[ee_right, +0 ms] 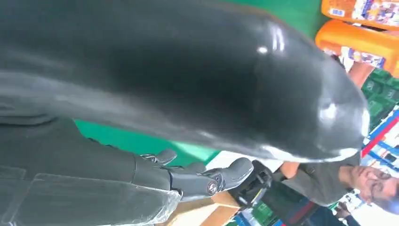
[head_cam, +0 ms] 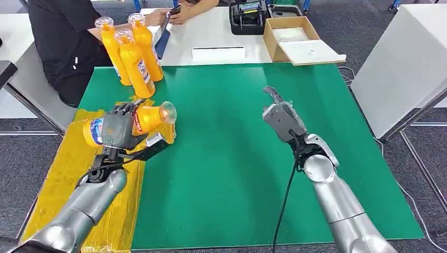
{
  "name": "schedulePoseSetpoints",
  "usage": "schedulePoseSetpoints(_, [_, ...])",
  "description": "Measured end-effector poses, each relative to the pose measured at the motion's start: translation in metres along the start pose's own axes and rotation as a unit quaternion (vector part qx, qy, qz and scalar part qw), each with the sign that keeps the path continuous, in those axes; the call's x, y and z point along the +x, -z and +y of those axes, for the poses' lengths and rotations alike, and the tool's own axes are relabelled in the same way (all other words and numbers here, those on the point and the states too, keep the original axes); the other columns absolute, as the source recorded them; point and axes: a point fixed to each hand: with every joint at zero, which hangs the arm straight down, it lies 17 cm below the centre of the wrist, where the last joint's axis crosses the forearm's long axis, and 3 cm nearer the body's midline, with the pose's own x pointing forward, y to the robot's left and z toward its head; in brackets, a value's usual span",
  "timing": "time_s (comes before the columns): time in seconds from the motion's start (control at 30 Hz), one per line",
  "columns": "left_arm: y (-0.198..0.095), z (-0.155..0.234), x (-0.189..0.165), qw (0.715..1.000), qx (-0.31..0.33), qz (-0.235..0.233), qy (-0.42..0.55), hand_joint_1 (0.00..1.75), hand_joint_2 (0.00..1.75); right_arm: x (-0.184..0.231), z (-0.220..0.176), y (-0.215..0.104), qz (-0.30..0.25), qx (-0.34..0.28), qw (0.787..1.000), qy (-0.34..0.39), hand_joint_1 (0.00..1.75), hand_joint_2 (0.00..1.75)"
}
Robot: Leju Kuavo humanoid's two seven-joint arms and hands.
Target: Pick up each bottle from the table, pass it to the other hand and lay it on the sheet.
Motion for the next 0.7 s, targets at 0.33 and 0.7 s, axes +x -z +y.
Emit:
schedulePoseSetpoints(0.33, [-0.045, -0.054, -0.022, 0.996, -0.086, 0.004, 0.033, 1.75, 1.75, 0.010, 0.005, 0.015, -0.005, 0.017, 1.000, 0.002, 0.00, 0.00])
schedulePoseSetpoints(0.7, [-0.060, -0.067, -0.027, 0.993, -0.110, 0.005, 0.040, 0.00, 1.75, 0.006, 0.012, 0.016, 0.000, 0.032, 0.999, -0.006, 0.00, 0.00])
